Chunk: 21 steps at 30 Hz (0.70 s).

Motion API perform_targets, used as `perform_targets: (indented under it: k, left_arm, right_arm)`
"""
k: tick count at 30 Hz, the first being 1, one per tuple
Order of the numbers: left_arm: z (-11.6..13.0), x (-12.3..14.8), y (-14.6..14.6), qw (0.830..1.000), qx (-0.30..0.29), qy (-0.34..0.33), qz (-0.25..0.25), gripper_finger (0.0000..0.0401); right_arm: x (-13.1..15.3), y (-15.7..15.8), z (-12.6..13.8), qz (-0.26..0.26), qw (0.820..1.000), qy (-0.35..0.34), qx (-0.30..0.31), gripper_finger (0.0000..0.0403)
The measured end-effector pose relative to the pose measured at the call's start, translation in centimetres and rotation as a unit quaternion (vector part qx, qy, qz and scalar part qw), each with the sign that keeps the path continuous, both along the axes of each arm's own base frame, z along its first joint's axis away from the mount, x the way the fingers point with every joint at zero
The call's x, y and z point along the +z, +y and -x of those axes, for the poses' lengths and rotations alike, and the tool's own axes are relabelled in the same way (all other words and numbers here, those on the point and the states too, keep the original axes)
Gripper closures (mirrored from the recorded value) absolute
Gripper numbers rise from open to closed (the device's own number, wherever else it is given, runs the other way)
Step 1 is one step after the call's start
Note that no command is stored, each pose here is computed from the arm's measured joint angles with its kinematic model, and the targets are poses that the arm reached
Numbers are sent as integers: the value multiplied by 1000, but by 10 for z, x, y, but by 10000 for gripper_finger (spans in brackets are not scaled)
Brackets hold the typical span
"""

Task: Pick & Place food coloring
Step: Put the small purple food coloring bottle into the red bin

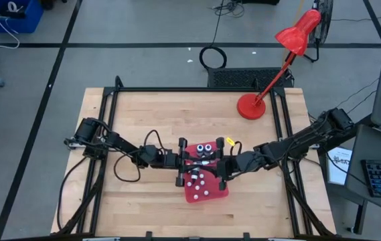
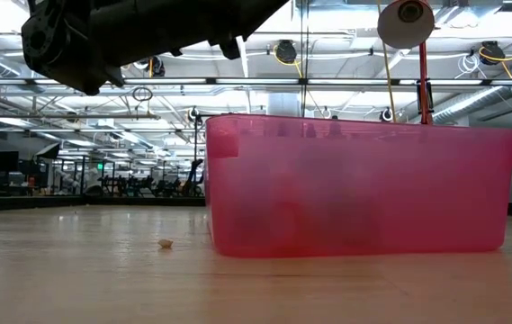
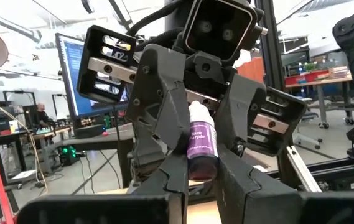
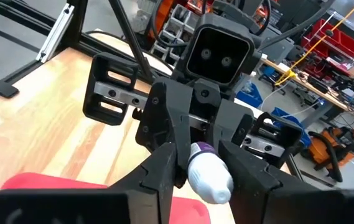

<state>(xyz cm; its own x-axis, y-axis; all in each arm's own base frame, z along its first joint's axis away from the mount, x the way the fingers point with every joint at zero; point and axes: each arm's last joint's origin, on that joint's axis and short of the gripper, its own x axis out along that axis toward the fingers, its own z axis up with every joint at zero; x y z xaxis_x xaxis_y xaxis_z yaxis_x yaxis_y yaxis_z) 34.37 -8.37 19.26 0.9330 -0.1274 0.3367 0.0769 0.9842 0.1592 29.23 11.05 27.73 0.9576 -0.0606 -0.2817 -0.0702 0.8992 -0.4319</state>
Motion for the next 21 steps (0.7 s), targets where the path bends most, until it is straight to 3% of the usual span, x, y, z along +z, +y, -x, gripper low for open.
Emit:
perform_targets:
  k: [21]
  left_arm:
    - [2, -2, -9, 1000, -9, 13, 2, 351]
  right_arm:
    - [-4, 0, 2, -3, 1000, 21, 0, 308]
